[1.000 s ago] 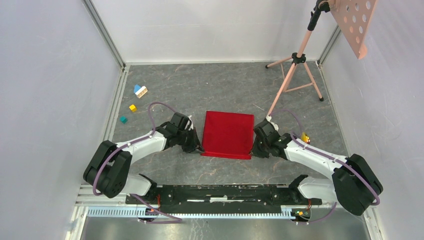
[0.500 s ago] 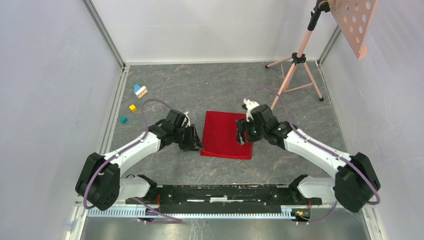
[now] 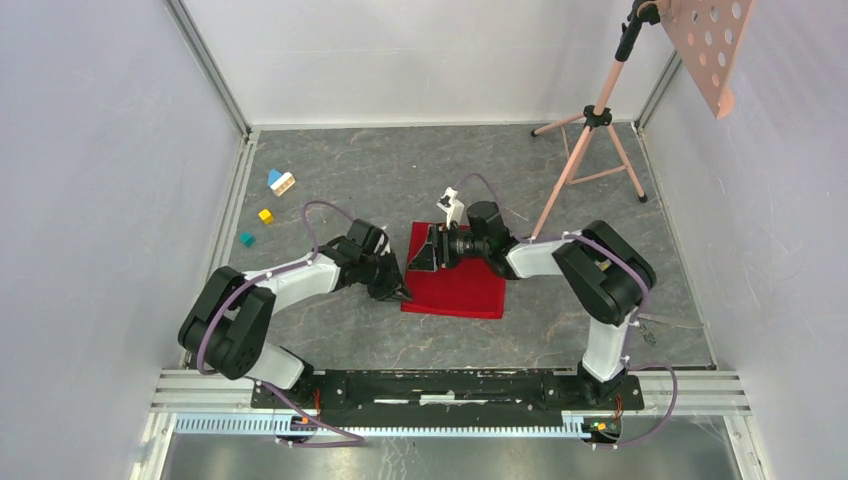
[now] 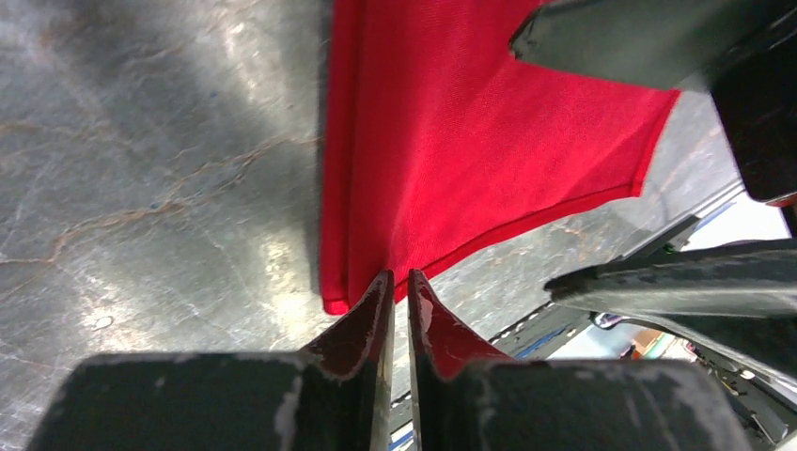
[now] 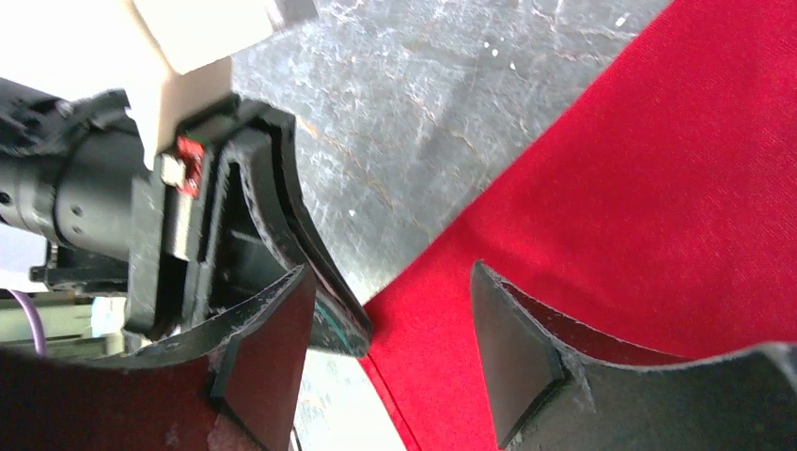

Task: Fold the napkin into a case and place the utensils inside
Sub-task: Smooth out the square-folded napkin at the center of the board.

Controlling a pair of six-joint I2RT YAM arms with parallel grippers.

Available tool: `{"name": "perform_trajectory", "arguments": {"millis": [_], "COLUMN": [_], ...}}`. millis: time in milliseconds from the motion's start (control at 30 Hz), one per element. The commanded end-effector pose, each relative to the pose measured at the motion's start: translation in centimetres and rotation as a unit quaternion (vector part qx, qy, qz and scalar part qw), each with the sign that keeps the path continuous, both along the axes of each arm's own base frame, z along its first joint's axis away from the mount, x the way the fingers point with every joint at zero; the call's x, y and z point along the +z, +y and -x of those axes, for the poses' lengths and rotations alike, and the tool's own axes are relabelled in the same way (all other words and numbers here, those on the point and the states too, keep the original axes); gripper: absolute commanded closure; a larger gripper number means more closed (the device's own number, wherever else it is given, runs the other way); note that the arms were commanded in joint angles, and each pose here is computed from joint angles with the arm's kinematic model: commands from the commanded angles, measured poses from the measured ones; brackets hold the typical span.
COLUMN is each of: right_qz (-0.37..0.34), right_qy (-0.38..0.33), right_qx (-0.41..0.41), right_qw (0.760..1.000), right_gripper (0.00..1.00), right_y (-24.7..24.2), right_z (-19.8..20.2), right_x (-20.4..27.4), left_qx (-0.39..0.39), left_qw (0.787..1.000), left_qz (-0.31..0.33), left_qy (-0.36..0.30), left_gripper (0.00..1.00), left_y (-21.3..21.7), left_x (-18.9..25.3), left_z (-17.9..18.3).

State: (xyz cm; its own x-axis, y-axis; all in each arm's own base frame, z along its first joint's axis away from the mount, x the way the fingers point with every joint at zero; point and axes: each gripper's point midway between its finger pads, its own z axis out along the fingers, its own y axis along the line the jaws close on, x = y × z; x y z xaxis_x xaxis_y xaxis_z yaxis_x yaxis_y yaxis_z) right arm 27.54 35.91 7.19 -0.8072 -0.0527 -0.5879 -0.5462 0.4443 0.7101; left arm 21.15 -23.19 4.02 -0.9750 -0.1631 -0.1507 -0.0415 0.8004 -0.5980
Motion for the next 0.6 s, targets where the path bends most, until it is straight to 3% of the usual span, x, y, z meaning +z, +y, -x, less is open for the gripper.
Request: {"name": "perform_trajectory", "arguments": {"millis": [0,333,567], "right_qz": [-0.113,-0.026,-0.013], "right_qy": [-0.040,-0.031,-0.020], "right_qx": [0.039,-0.001,-0.029], "right_qw": [0.992,0.999,0.999], "right_gripper": [0.33,0.35,0.35], "right_y": [3.9,3.9,2.8], "right_z": [-1.1,-4.7,-7.7], "right_x": [4.3,-2.7,-5.1], "left_qx": [0.008,0.004,0.003], "left_qw": [1.000,0.999,0.998], "left_qz": [0.004,-0.016,-0.031], "left_qy": [0.013,0.033,0.053], "left_gripper": [0.85,0.89,0.95], "left_y": [0.0,0.8,1.4], "left_x": [-1.3,-3.2,-4.9], "left_z": [0.5,1.6,2.4]}}
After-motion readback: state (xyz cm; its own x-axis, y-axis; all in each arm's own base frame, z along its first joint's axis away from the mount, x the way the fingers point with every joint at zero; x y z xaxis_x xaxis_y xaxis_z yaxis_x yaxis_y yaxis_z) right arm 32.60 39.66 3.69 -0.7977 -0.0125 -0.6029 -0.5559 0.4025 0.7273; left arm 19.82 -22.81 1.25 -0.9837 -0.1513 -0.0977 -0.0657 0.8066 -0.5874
